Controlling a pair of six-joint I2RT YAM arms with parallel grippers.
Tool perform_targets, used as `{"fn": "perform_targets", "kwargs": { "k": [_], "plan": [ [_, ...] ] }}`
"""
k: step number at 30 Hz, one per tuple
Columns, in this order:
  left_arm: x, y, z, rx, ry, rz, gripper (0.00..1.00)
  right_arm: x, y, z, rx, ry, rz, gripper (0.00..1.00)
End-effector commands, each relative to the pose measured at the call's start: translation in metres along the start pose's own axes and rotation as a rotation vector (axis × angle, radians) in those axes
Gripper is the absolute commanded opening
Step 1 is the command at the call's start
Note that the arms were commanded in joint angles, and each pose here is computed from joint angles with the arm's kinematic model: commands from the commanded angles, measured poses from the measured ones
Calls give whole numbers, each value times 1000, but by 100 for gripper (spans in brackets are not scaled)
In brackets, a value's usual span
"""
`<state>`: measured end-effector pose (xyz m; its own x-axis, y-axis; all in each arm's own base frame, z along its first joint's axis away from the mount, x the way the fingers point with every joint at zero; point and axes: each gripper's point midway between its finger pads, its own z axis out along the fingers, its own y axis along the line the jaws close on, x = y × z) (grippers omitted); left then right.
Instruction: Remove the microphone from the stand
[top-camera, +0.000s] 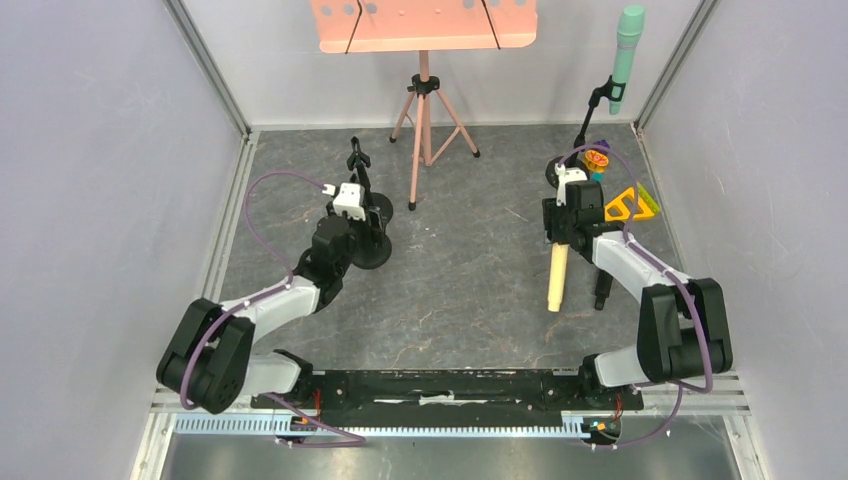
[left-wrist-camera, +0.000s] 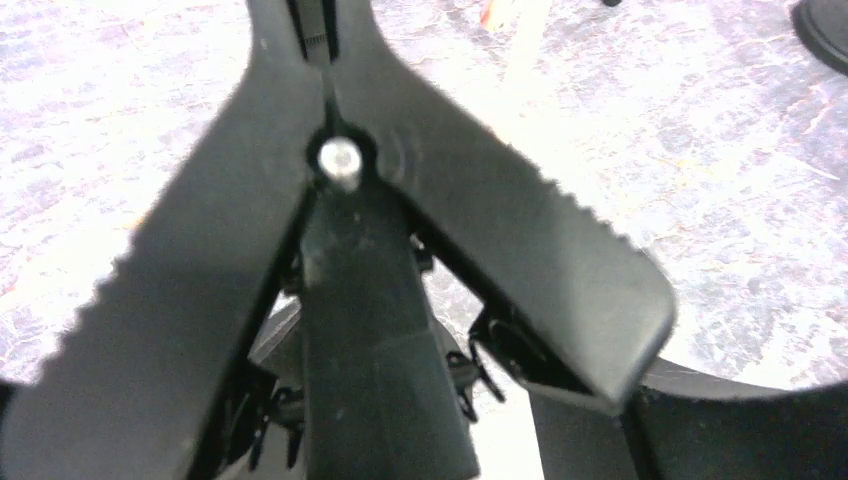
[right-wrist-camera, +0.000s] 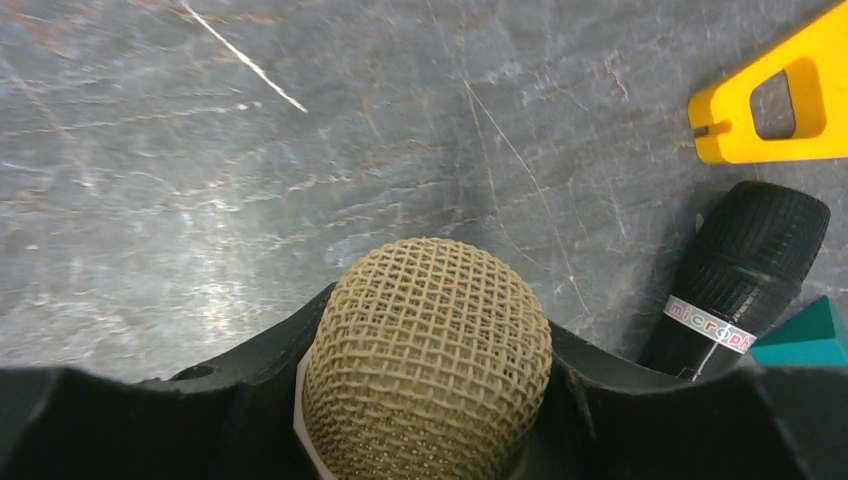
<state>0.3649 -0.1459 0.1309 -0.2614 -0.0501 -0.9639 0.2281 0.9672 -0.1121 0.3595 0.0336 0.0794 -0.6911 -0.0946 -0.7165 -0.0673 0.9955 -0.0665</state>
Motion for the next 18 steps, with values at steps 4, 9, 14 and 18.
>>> {"fn": "perform_targets", "kwargs": {
  "k": [4,9,14,18],
  "plan": [
    [-12,11,-28,-61,16,-71,90,0,-42,12,209,10,-10,13],
    [-30,13,-53,-60,-39,-111,100,15,-54,22,280,33,1,13],
    [-42,8,-76,-21,-77,-172,100,30,-64,27,326,49,-9,16],
    [-57,-10,-87,76,-100,-209,100,39,-70,33,351,88,-20,18]
  ]
}}
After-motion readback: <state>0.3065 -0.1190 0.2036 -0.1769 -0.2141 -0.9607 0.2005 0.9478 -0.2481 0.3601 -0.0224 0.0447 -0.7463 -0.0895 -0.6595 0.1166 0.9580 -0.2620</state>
